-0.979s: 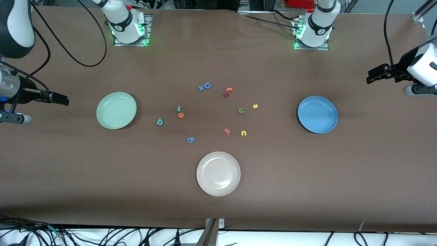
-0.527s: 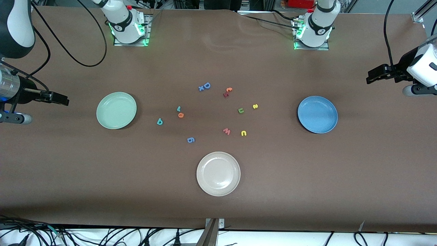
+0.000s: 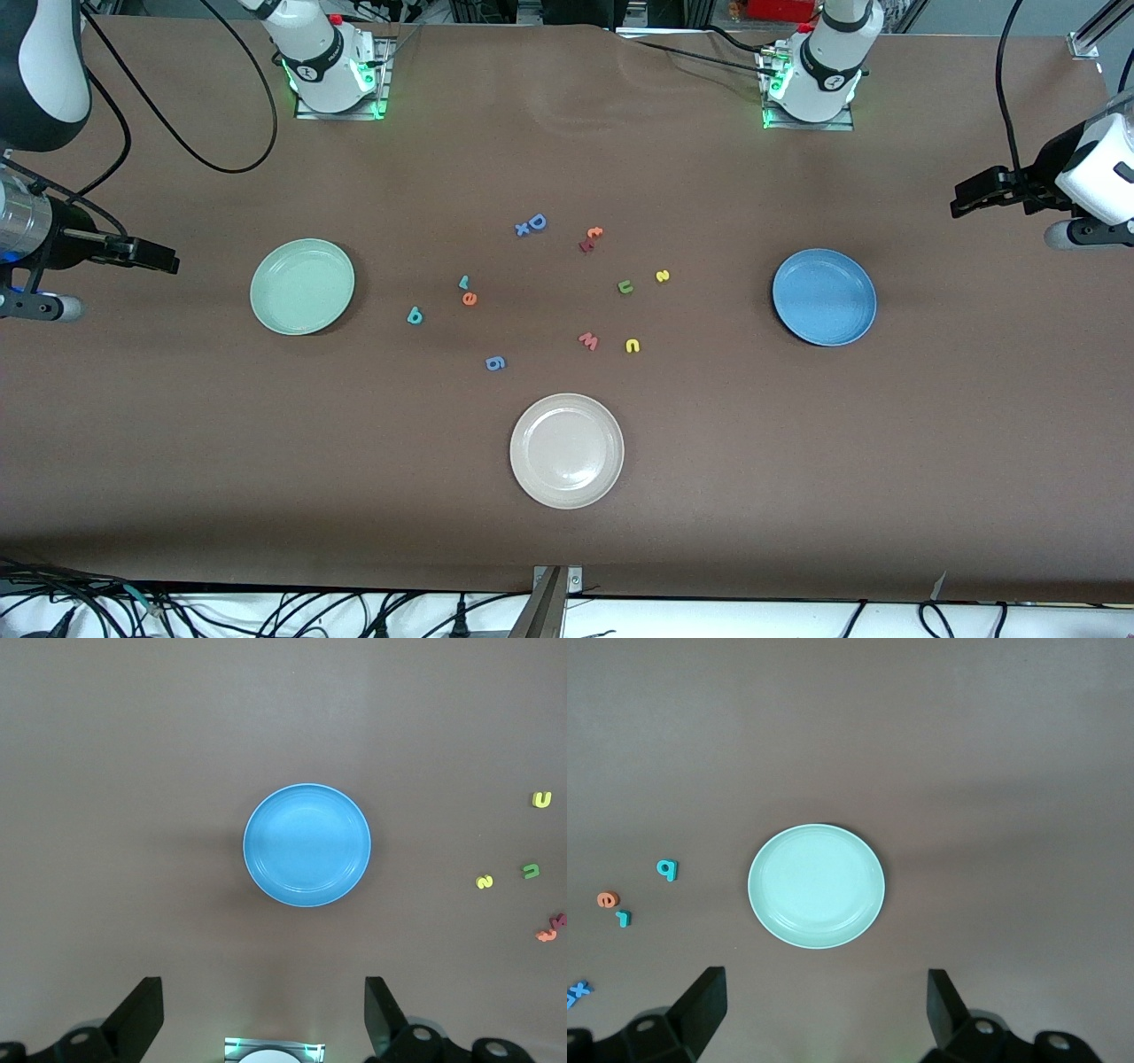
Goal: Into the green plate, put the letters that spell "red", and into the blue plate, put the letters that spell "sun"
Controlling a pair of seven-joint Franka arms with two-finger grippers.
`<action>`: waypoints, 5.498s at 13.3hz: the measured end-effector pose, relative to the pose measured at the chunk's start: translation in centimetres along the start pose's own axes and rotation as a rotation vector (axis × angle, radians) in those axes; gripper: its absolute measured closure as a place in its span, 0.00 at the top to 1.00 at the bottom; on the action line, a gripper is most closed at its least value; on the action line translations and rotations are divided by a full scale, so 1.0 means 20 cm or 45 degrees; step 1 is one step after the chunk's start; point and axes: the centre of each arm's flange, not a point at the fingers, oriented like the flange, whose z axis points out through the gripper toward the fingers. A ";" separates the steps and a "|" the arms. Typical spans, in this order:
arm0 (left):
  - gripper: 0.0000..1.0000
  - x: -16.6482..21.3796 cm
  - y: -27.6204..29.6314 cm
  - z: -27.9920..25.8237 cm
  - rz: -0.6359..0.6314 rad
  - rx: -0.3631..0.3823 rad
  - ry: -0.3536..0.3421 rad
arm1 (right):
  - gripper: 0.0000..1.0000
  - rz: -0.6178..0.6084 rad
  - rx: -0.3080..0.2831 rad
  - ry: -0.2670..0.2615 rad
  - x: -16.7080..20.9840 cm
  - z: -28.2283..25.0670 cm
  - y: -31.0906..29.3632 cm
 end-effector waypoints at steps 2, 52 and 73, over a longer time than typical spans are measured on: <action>1.00 0.00 0.00 0.00 0.000 0.000 0.000 | 1.00 0.000 0.000 0.000 0.00 0.00 0.00; 1.00 0.02 0.00 0.03 -0.001 0.000 -0.014 | 1.00 0.001 0.000 -0.004 0.00 0.01 0.00; 1.00 0.02 0.00 0.03 -0.001 0.000 -0.018 | 1.00 0.015 0.030 0.022 0.03 0.70 -1.03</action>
